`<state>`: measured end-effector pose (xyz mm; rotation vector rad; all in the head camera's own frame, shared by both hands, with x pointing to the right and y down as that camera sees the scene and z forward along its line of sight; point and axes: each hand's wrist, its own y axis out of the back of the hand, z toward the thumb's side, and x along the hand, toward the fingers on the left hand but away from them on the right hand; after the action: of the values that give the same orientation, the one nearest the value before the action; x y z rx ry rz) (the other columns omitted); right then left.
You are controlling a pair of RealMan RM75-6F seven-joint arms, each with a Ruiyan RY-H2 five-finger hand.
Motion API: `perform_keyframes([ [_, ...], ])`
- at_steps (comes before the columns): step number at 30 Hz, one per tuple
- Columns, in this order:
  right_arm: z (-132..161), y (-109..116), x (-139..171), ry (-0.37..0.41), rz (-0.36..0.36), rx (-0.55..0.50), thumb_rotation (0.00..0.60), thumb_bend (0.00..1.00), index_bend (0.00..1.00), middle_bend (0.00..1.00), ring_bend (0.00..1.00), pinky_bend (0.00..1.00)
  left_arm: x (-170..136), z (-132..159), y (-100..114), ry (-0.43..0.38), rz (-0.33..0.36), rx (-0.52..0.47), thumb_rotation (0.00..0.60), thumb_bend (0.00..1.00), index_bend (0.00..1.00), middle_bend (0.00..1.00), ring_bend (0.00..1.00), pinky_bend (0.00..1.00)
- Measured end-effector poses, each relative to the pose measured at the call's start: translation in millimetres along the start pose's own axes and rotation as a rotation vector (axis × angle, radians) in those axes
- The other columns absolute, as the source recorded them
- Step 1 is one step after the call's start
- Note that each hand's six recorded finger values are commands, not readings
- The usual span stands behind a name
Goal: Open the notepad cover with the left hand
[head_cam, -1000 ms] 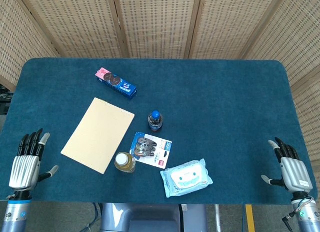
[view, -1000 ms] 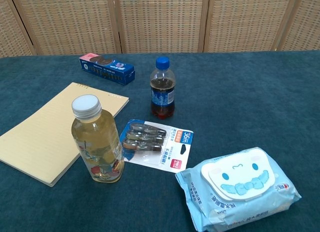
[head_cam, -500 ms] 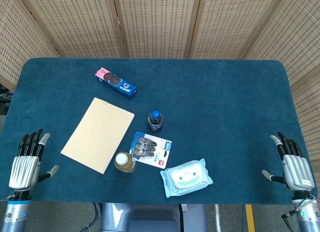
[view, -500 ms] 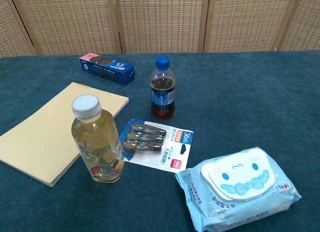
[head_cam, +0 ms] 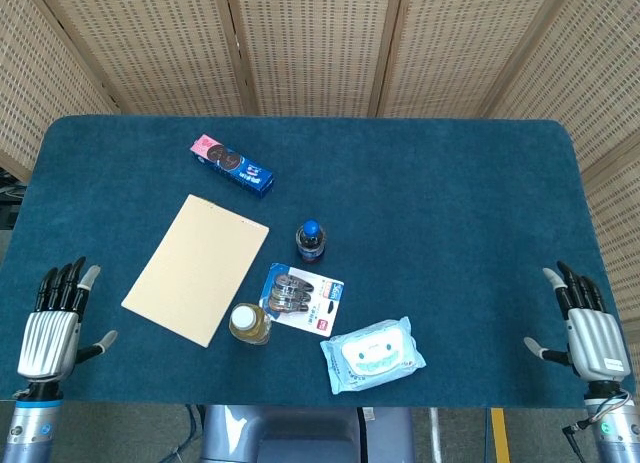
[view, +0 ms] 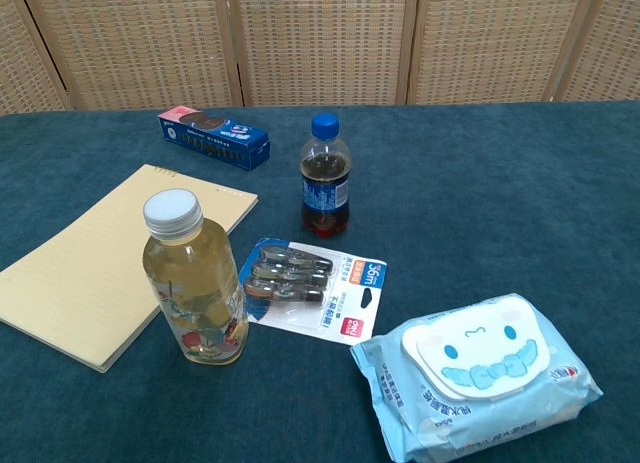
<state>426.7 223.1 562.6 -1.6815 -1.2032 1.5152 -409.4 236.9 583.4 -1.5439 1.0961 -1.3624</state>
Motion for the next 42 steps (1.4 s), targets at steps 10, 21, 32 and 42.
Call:
perform_keyframes([
  [10, 0, -2, 0, -0.009, 0.015, 0.000, 0.600, 0.16, 0.06, 0.00, 0.00, 0.00, -1, 3, -3, -0.034, -0.018, 0.007, 0.600, 0.13, 0.00, 0.00, 0.00, 0.00],
  [21, -2, -1, 1, -0.016, 0.021, -0.007, 0.600, 0.16, 0.06, 0.00, 0.00, 0.00, -1, 9, -11, -0.085, -0.070, 0.027, 0.600, 0.14, 0.00, 0.00, 0.00, 0.00],
  [32, -2, -3, 1, -0.022, 0.031, -0.010, 0.600, 0.16, 0.06, 0.00, 0.00, 0.00, 7, 16, -45, -0.165, -0.189, 0.108, 0.600, 0.15, 0.00, 0.00, 0.00, 0.00],
  [42, -2, -3, 0, -0.025, 0.034, -0.018, 0.600, 0.16, 0.06, 0.00, 0.00, 0.00, 24, 30, -79, -0.220, -0.236, 0.181, 0.600, 0.16, 0.00, 0.00, 0.00, 0.00],
])
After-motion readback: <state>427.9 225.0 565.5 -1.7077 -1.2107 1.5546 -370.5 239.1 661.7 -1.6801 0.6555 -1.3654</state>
